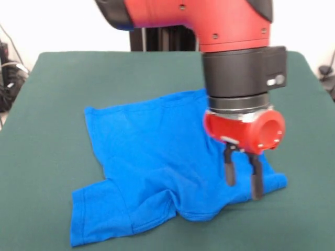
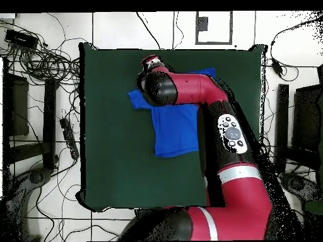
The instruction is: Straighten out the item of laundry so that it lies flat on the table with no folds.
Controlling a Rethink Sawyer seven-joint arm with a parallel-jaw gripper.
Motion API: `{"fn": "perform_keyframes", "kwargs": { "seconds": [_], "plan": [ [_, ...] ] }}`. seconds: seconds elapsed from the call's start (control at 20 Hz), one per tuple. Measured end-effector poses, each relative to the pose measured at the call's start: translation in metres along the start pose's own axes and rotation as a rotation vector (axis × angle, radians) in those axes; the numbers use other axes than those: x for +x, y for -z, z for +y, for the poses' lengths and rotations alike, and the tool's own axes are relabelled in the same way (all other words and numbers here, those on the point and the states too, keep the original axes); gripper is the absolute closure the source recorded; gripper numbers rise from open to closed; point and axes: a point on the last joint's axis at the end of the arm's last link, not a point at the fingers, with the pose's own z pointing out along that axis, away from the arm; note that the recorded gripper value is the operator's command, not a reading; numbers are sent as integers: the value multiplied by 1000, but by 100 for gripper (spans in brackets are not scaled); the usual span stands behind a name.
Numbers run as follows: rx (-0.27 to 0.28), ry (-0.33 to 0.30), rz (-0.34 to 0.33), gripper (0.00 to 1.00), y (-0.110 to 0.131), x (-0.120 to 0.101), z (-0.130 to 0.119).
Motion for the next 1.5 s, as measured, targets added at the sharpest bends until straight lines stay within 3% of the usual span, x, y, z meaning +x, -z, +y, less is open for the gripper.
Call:
{"fn": "perform_keyframes", "kwargs": {
  "seconds": [0.25,0.5,0.85,0.9,1.15,1.35,1.5],
  "plan": [
    [31,-41,51,0,-6,25,0],
    [111,-112,116,0,-26,43,-23],
    [355,-150,215,0,-43,68,-79],
    [419,-151,237,0,-44,73,-93],
    [606,-177,316,0,-38,86,-125],
    [677,-257,412,0,-16,96,-120],
    [682,-319,463,0,-1,100,-108]
  ]
}}
